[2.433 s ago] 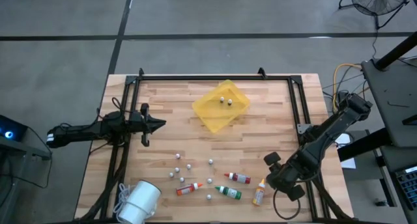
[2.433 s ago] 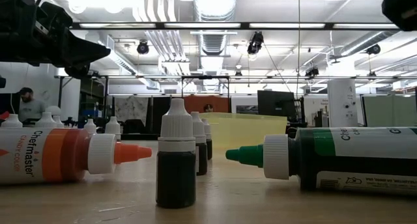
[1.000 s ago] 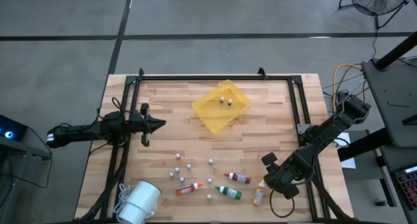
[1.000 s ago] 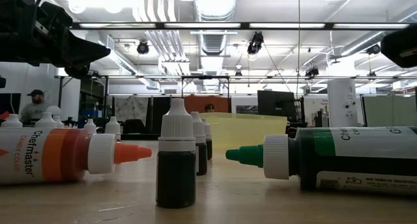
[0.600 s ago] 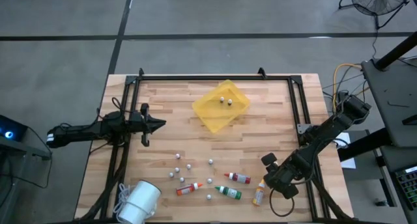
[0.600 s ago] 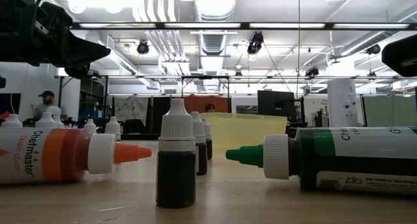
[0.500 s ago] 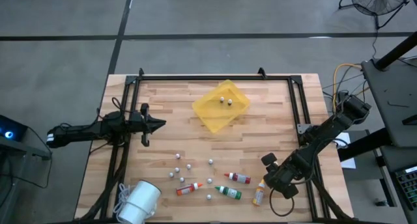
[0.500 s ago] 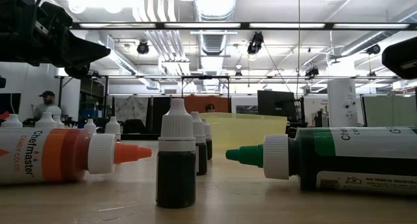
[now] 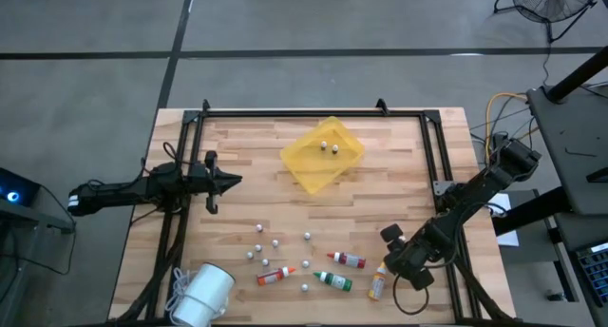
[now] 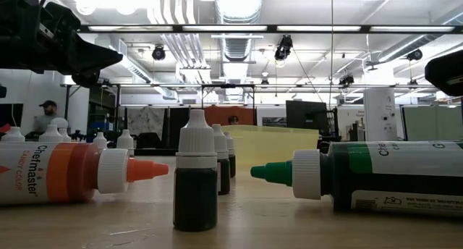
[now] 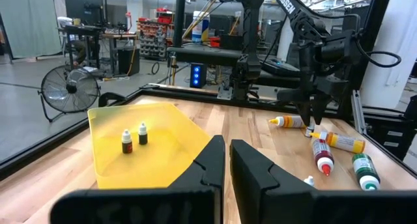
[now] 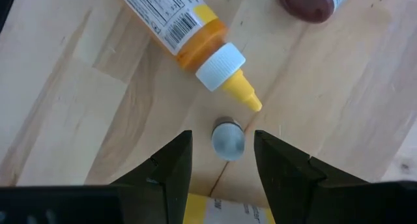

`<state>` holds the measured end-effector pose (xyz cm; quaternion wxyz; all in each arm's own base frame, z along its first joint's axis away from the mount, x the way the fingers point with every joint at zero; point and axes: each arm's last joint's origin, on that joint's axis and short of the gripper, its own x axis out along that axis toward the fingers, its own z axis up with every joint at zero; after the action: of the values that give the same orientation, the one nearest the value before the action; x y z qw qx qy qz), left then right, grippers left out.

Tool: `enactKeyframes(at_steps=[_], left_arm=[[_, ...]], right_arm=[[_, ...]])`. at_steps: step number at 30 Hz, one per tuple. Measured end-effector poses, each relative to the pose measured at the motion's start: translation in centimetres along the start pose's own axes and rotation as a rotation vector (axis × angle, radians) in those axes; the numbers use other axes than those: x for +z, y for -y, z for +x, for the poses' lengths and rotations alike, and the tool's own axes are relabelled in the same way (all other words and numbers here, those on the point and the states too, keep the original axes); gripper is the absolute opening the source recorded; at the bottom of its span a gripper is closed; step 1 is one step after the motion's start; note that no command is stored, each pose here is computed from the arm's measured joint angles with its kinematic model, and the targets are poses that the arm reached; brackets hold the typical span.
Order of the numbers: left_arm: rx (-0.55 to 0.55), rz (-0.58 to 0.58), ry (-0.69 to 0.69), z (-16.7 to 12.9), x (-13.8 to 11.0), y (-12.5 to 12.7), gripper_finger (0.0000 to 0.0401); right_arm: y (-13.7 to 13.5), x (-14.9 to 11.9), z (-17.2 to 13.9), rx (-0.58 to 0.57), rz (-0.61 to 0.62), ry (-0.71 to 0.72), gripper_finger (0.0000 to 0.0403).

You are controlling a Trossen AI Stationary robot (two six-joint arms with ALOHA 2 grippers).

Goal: Pick & Place food coloring
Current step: Put the small black food coloring bottle into the yellow bin

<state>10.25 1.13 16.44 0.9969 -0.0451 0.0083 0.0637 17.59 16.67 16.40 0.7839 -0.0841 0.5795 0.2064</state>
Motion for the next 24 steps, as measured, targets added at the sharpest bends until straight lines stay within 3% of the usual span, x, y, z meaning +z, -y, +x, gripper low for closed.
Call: enactKeyframes(at_steps=[14,24], left_arm=[[0.000,0.000,0.000,0.00,0.00,0.00,0.0000],[-0.001,0.000,0.000,0.00,0.00,0.01,0.0000]], right_arm=[[0.09,-0.25,0.34,0.003,0.011,0.008,0.0151],[0.13,-0.32,0.42,0.003,0.011,0.008,0.0099]])
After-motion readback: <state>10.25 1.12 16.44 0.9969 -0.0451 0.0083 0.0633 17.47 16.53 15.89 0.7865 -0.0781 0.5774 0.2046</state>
